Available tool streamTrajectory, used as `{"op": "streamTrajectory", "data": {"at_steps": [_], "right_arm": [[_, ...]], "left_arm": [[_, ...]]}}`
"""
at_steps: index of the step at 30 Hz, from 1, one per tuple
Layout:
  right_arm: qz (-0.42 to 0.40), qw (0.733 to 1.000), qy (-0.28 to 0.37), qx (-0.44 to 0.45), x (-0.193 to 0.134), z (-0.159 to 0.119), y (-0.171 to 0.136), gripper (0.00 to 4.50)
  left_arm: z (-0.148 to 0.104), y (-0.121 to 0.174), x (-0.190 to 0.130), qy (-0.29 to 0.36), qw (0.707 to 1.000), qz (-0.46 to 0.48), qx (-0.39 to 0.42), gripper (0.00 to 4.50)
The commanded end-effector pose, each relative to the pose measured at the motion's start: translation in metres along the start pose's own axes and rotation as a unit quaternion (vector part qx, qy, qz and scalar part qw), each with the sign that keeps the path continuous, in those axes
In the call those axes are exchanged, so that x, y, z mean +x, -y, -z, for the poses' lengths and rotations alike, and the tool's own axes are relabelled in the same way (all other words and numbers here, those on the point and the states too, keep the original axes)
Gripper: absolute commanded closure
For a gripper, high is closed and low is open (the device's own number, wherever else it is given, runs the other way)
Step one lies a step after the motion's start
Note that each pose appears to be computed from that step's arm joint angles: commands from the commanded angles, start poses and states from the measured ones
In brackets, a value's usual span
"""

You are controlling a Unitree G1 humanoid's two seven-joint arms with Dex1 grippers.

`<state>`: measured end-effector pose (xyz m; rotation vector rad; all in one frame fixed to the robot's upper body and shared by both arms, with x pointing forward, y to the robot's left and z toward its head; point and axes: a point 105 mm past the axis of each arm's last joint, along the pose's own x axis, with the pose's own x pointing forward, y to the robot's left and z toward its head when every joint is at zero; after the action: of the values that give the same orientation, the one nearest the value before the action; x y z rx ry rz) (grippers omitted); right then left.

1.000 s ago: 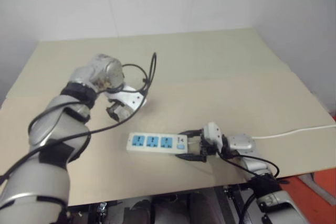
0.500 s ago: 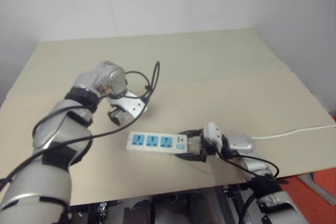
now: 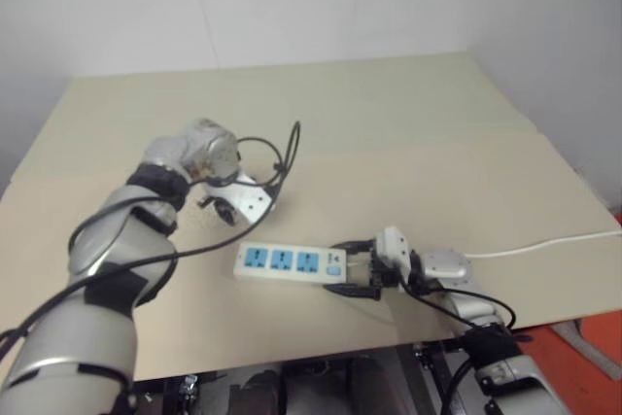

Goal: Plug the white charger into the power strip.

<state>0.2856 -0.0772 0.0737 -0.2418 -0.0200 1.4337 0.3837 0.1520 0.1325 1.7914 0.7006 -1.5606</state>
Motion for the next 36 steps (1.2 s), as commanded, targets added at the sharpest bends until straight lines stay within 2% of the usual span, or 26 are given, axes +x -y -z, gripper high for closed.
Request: {"op": "streamTrajectory", "data": {"at_steps": [1, 5, 9, 13, 16, 18, 20, 23, 28, 32, 36], "right_arm": [[-0.006, 1.0, -0.019, 0.019, 0.002, 0.012, -0.007, 1.09], [-0.006, 1.0, -0.02, 0.02, 0.002, 0.012, -0.006, 1.09], [-0.008, 1.0, -0.022, 0.02, 0.002, 0.013, -0.006, 1.09], [-0.01, 0.999, -0.023, 0.019, 0.001, 0.013, -0.007, 1.09], [-0.011, 0.999, -0.024, 0.02, 0.001, 0.013, -0.008, 1.09], [-0.012, 0.999, -0.023, 0.021, 0.001, 0.013, -0.009, 1.09], [-0.013, 0.999, -0.022, 0.022, 0.001, 0.013, -0.011, 1.09], [-0.014, 0.999, -0.022, 0.022, 0.001, 0.013, -0.013, 1.09], [-0.006, 0.999, -0.023, 0.024, 0.0, 0.014, -0.016, 1.09], [-0.005, 0.999, -0.022, 0.026, 0.0, 0.015, -0.017, 1.09], [-0.005, 0.999, -0.021, 0.024, 0.001, 0.015, -0.017, 1.09]], "left_arm": [[0.002, -0.003, -0.006, -0.004, 1.0, -0.008, 0.0, 3.47], [0.0, -0.006, -0.007, 0.002, 1.0, -0.023, -0.004, 3.47], [-0.01, -0.016, -0.018, 0.04, 0.998, -0.057, -0.006, 3.47], [-0.028, -0.033, -0.052, 0.124, 0.984, -0.123, -0.019, 3.47], [-0.043, -0.037, -0.077, 0.205, 0.962, -0.18, -0.02, 3.47], [-0.055, -0.038, -0.091, 0.274, 0.937, -0.215, -0.035, 3.47], [-0.067, -0.036, -0.1, 0.355, 0.899, -0.247, -0.063, 3.47], [-0.079, -0.026, -0.099, 0.445, 0.842, -0.283, -0.114, 3.47], [-0.1, 0.006, -0.1, 0.59, 0.737, -0.26, -0.202, 3.47], [-0.108, 0.017, -0.087, 0.64, 0.678, -0.249, -0.261, 3.47], [-0.113, 0.023, -0.077, 0.665, 0.644, -0.268, -0.267, 3.47]]}}
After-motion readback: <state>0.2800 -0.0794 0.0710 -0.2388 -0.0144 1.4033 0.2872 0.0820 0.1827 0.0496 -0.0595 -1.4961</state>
